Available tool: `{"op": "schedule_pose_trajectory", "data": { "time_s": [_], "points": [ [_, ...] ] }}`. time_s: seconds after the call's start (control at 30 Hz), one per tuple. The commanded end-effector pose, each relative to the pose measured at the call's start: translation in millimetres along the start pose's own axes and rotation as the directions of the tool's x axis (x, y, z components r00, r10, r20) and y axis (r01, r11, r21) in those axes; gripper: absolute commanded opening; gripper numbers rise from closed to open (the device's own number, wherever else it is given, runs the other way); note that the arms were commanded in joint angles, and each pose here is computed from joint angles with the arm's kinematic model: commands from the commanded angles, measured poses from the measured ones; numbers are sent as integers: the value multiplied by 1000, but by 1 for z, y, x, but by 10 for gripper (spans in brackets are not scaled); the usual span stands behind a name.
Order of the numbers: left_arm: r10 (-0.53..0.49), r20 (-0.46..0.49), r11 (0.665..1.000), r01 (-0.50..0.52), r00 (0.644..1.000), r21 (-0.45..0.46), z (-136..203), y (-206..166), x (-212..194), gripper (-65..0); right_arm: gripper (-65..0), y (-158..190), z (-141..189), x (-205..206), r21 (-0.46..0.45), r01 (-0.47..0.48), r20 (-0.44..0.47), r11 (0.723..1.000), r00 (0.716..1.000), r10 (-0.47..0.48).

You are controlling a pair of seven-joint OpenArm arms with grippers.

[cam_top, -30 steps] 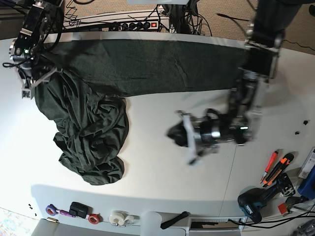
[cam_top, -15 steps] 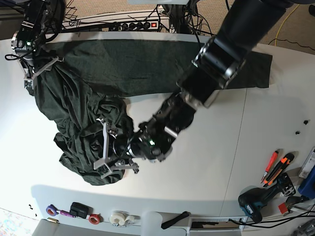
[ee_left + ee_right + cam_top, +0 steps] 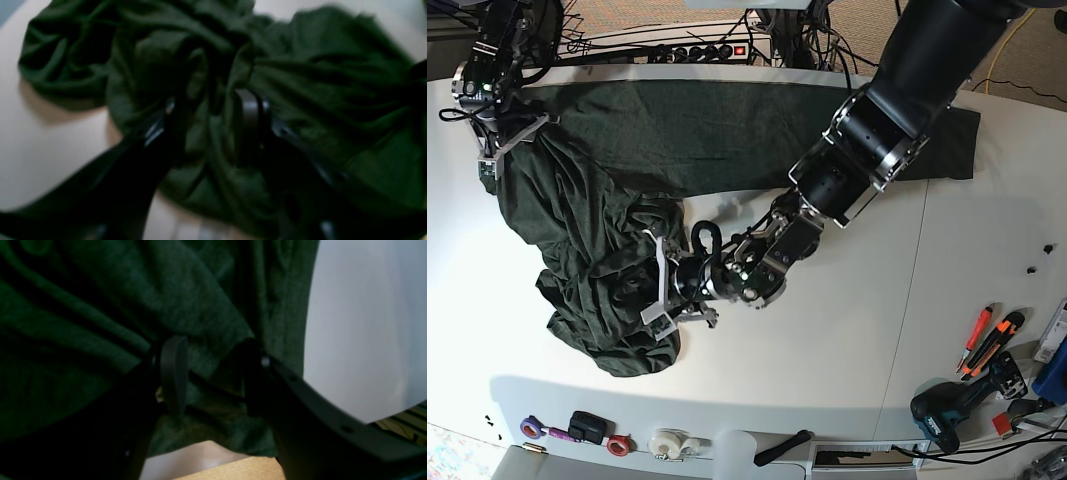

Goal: Layout the t-shirt on the table in an organized manner, then fold the t-shirt properly
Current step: 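Move the left gripper back and grasp the shirt body fabric, then drag the grasped fabric away from the right gripper and release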

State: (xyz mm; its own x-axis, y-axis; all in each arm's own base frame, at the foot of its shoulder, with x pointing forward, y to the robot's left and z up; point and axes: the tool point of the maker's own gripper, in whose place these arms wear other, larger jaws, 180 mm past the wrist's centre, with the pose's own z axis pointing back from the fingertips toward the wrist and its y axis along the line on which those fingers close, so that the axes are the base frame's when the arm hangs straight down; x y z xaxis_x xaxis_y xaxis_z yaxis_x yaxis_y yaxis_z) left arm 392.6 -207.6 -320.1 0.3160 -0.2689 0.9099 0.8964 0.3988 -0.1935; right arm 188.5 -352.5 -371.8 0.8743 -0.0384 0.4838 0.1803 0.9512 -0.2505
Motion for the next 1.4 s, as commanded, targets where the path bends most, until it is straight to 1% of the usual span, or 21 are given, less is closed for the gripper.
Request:
{"op": "schedule_pose_trajectory", "data": {
  "time_s": [0.0, 0.07, 0.2, 0.33, 0.37, 0.4, 0.47, 0.53, 0.77, 0.8, 0.87, 0.9, 0.93, 1.03, 1.13, 1.17, 1.2, 1.23, 1.27, 1.3, 1.37],
  "points": [
    [-14, 76, 999, 16, 997, -33, -5, -12, 28, -413, -388, -7, 4, 11, -18, -10, 37, 1000, 999, 11],
    [2, 76, 1000, 0, 997, -26, -6, -14, 19, -413, -388, -7, 4, 11, -18, -10, 37, 1000, 999, 11],
    [-43, 22, 997, 41, 999, 71, -8, -4, -7, -414, -388, -7, 4, 11, -19, -10, 38, 1000, 999, 11],
    [-32, 13, 991, 30, 999, 128, -7, 4, -13, -420, -388, -7, 4, 11, -18, -10, 37, 1000, 999, 11],
    [-29, 14, 989, 27, 999, 147, -7, 8, -13, -432, -388, -7, 4, 11, -18, -10, 37, 1000, 999, 11],
    [-25, 14, 985, 23, 1000, 172, -6, 12, -13, -459, -388, -7, 4, 11, -18, -10, 37, 1000, 999, 11],
    [-17, 15, 976, 13, 1000, 219, -5, 20, -13, -547, -388, -7, 4, 11, -18, -10, 37, 1000, 999, 11],
    [-14, 16, 972, 10, 1000, 236, -4, 23, -13, -650, -388, -7, 4, 11, -19, -10, 36, 1000, 999, 11],
    [-17, 15, 977, 14, 1000, 211, -5, 19, -13, -650, -388, -7, 4, 11, -19, -10, 37, 1000, 999, 11],
    [-26, 11, 983, 23, 1000, 181, -6, 13, -14, -635, -388, -7, 4, 11, -19, -10, 37, 1000, 999, 11],
    [-56, -4, 992, 56, 998, 110, -8, 0, -18, -470, -388, -7, 4, 11, -18, -10, 38, 1000, 999, 11],
    [-59, -10, 994, 60, 998, 95, -8, -4, -21, -413, -388, -7, 4, 11, -18, -10, 38, 1000, 999, 11],
    [-54, -14, 994, 55, 998, 94, -9, -5, -25, -399, -388, -7, 4, 11, -19, -10, 37, 1000, 999, 11],
    [-32, -26, 993, 34, 999, 110, -9, -8, -37, -401, -388, -7, 4, 11, -19, -10, 38, 1000, 999, 11],
    [-14, -14, 990, 16, 1000, 140, -9, -6, -41, -402, -388, -7, 4, 11, -19, -10, 38, 1000, 999, 11],
    [-13, -11, 989, 15, 1000, 146, -9, -5, -41, -421, -388, -7, 4, 11, -19, -10, 37, 1000, 999, 11],
    [-13, -9, 989, 14, 1000, 150, -9, -4, -41, -467, -388, -7, 4, 11, -19, -10, 37, 1000, 999, 11],
    [-13, -7, 988, 13, 1000, 156, -8, -3, -40, -541, -388, -7, 4, 11, -19, -10, 37, 1000, 999, 11],
    [-12, -2, 986, 12, 1000, 164, -8, -1, -39, -636, -388, -7, 4, 11, -19, -10, 37, 1000, 999, 11],
    [-13, 9, 985, 11, 1000, 170, -8, 0, -37, -650, -388, -7, 4, 11, -19, -10, 37, 1000, 999, 11],
    [-19, 28, 985, 14, 999, 172, -8, 1, -32, -650, -388, -7, 4, 11, -19, -10, 37, 1000, 999, 11]
  ]
}}
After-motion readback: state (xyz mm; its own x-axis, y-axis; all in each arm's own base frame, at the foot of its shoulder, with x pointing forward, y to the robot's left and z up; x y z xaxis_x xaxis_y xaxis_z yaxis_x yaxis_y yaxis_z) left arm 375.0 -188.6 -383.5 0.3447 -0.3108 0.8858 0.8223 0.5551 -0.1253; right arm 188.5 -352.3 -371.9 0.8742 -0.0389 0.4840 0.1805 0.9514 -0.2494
